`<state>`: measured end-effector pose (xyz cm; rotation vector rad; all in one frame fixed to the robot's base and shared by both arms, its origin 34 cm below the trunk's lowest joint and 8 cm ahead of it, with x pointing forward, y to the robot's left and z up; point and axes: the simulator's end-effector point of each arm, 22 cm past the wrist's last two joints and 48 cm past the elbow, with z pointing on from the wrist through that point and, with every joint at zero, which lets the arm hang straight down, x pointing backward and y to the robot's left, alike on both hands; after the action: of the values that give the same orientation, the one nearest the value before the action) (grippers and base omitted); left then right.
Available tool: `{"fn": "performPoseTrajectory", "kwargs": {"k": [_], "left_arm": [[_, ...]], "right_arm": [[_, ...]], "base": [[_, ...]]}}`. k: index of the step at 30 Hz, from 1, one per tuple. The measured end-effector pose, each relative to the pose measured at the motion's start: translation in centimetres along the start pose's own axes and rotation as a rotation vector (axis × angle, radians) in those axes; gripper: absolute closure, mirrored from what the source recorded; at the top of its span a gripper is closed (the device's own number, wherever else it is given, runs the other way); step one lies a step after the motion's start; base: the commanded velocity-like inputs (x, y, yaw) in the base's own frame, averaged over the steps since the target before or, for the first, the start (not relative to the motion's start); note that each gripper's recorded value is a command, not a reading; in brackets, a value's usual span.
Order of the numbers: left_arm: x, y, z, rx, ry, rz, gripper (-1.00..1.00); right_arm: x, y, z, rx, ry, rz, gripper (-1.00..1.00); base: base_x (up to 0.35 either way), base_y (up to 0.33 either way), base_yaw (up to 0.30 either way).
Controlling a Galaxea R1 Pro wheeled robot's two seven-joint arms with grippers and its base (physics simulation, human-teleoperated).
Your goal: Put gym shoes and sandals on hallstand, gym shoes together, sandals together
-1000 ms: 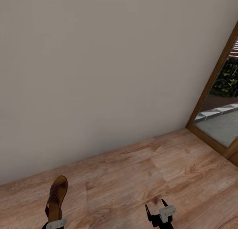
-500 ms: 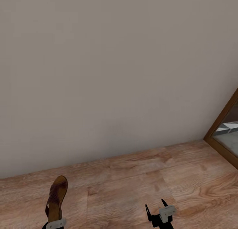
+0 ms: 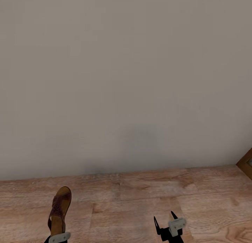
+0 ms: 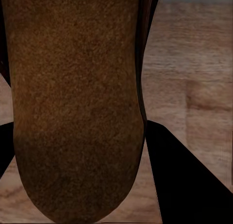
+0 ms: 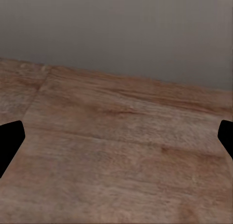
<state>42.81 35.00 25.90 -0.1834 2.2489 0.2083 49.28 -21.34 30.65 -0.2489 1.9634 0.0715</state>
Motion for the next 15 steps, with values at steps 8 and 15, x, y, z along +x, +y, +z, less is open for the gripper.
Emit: {"fn": "performPoseTrajectory", "kwargs": {"k": [8, 15], "left_arm": [[-0.20, 0.04, 0.01, -0.003, -0.004, -0.005, 1.00], [-0.44, 0.11, 0.02, -0.006, -0.009, -0.011, 1.00]], "right_arm": [[-0.23, 0.03, 0.05, 0.000, -0.005, -0.001, -1.00], [-0.51, 0.11, 0.10, -0.002, -0.011, -0.001, -1.00]], "base": [[-0.001, -0.265, 0.276], [-0.076, -0.233, 0.261]]}}
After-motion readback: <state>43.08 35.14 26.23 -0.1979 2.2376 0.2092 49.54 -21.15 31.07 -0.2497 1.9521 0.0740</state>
